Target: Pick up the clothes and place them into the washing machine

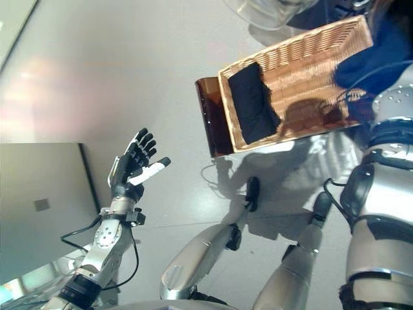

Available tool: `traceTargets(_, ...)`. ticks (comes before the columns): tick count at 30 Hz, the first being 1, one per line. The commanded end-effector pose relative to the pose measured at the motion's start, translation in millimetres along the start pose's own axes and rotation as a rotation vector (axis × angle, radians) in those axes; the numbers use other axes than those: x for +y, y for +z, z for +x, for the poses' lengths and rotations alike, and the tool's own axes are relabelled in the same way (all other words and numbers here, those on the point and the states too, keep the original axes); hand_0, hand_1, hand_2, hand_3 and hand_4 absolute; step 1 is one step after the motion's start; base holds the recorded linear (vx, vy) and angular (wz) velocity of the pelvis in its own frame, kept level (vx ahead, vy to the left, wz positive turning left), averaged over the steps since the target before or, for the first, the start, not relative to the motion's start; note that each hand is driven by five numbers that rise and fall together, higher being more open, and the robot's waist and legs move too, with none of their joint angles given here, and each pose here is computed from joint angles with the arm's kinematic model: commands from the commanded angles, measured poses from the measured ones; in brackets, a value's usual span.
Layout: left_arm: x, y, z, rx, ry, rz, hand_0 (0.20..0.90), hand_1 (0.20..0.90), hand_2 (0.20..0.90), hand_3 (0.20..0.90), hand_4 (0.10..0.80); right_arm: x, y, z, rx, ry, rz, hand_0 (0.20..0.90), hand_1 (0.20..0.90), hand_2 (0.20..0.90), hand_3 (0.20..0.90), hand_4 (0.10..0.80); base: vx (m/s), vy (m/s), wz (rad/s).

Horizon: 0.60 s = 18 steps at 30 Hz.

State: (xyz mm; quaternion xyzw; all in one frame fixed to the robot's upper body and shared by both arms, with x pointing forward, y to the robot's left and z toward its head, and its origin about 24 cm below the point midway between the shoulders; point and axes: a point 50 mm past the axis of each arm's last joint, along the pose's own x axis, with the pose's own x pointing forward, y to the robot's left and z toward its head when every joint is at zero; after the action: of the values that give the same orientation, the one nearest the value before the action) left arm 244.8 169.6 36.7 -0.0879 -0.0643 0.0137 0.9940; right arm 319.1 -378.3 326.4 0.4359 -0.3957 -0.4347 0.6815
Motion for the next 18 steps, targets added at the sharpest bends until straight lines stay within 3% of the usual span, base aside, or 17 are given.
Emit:
traceTargets(1, -4.0, 27.9, 3.0, -0.166, -0.016, -0.085, 0.9, 0.9, 0.9, 0.9, 0.8, 84.2, 71.4, -17.2, -0.312, 0.438, 0.02, 0.9, 0.9, 0.9, 0.9, 0.8, 0.102, 0.041, 0.06)
traceTargets(3, -3.2, 27.5, 4.1, -0.162, -0.007, -0.102, 0.9, 0.9, 0.9, 0.9, 0.8, 73.8, 54.3, -15.9, -0.259, 0.416, -0.021, 0.9, 0.9, 0.9, 0.9, 0.8, 0.019, 0.012, 0.01)
traceTargets(8, -14.5, 17.4, 6.5, -0.105, -0.067, -0.169, 0.9, 0.9, 0.9, 0.9, 0.8, 5.4, -51.2, -33.7, 0.116, 0.331, -0.247, 0.9, 0.9, 0.9, 0.9, 0.8, -0.031, -0.027, -0.12)
traceTargets(18, -24.9, 4.2, 9.0, -0.027, -0.149, -0.146, 0.9, 0.9, 0.9, 0.9, 0.8, -77.9, -154.4, -135.7, 0.591, 0.287, -0.221, 0.9, 0.9, 0.9, 0.9, 0.8, -0.048, -0.051, -0.05)
